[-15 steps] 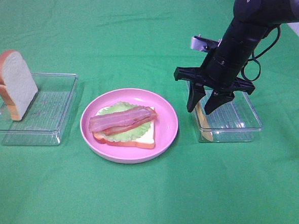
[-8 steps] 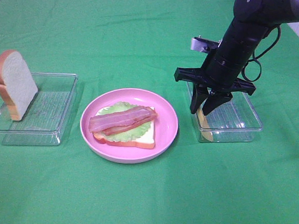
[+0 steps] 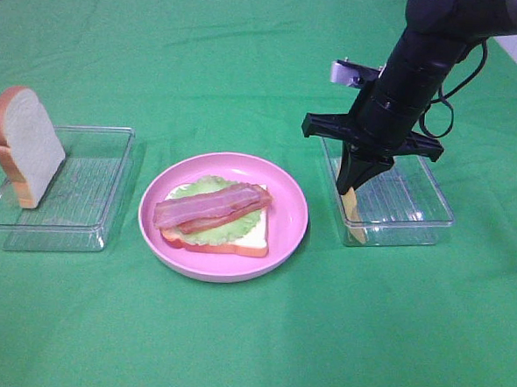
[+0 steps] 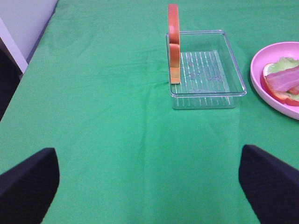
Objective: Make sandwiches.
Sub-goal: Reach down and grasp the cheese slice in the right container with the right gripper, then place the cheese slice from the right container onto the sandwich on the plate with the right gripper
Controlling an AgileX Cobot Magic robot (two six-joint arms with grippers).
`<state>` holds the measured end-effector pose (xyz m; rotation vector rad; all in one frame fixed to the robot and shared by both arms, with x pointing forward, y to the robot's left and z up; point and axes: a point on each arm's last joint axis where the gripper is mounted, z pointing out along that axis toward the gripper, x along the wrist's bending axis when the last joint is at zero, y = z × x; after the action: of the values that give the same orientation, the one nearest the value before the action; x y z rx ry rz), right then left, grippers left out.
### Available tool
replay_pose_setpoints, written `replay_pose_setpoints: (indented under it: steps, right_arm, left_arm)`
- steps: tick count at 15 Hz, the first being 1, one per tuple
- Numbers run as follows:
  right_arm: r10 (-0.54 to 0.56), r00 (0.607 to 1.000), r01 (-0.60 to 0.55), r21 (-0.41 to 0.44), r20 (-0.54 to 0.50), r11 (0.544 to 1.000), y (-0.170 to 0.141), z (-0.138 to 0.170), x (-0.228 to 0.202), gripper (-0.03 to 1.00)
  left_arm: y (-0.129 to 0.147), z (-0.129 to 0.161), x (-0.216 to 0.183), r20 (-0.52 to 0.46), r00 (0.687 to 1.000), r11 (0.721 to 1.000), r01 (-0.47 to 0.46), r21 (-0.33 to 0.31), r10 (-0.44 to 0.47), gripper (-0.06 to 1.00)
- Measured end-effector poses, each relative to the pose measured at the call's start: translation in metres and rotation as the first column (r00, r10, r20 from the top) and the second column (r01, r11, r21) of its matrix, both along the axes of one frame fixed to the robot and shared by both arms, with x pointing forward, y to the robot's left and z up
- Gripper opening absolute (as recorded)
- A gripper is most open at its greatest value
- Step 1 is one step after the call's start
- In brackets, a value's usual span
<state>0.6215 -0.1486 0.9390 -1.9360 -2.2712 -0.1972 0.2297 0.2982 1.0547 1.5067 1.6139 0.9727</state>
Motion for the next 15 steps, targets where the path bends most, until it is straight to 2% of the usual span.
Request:
replay_pose_setpoints:
  steps: [5, 6, 7, 8, 10, 11, 13, 15]
  right_arm:
    - [-0.012, 0.99, 0.001, 0.082, 0.141, 0.997, -0.003, 0.075, -0.017, 0.02]
    - [-0.03, 0.982, -0.008, 0.199, 0.186, 0.98, 0.003, 0.102, -0.025, 0.02]
    - [-0.026, 0.98, -0.03, 0.272, 0.198, 0.962, 0.009, 0.108, -0.026, 0.02]
    - [-0.021, 0.98, -0.042, 0.307, 0.199, 0.951, 0.012, 0.11, -0.027, 0.02]
    - [0.011, 0.983, -0.099, 0.483, 0.182, 0.87, 0.03, 0.109, -0.026, 0.02]
    - [0.038, 0.983, -0.131, 0.538, 0.179, 0.833, 0.041, 0.103, -0.025, 0.02]
    - [0.095, 0.985, -0.161, 0.599, 0.141, 0.785, 0.067, 0.083, -0.027, 0.02]
    - [0.133, 0.987, -0.163, 0.603, 0.093, 0.781, 0.086, 0.059, -0.029, 0.02]
  left_arm:
    - [0.0, 0.0, 0.0, 0.0, 1.0, 1.0, 0.0, 0.0, 0.0, 0.98]
    - [0.0, 0.0, 0.0, 0.0, 1.0, 1.0, 0.0, 0.0, 0.0, 0.98]
    - [0.0, 0.0, 0.0, 0.0, 1.0, 1.0, -0.001, 0.001, 0.001, 0.98]
    - [0.0, 0.0, 0.0, 0.0, 1.0, 1.0, -0.001, 0.001, 0.001, 0.98]
    - [0.0, 0.0, 0.0, 0.0, 1.0, 1.0, -0.001, 0.001, 0.001, 0.98]
    - [0.0, 0.0, 0.0, 0.0, 1.0, 1.0, -0.001, 0.001, 0.001, 0.98]
    - [0.0, 0.0, 0.0, 0.0, 1.0, 1.0, -0.001, 0.001, 0.001, 0.98]
    - [0.0, 0.0, 0.0, 0.0, 1.0, 1.0, -0.001, 0.001, 0.001, 0.98]
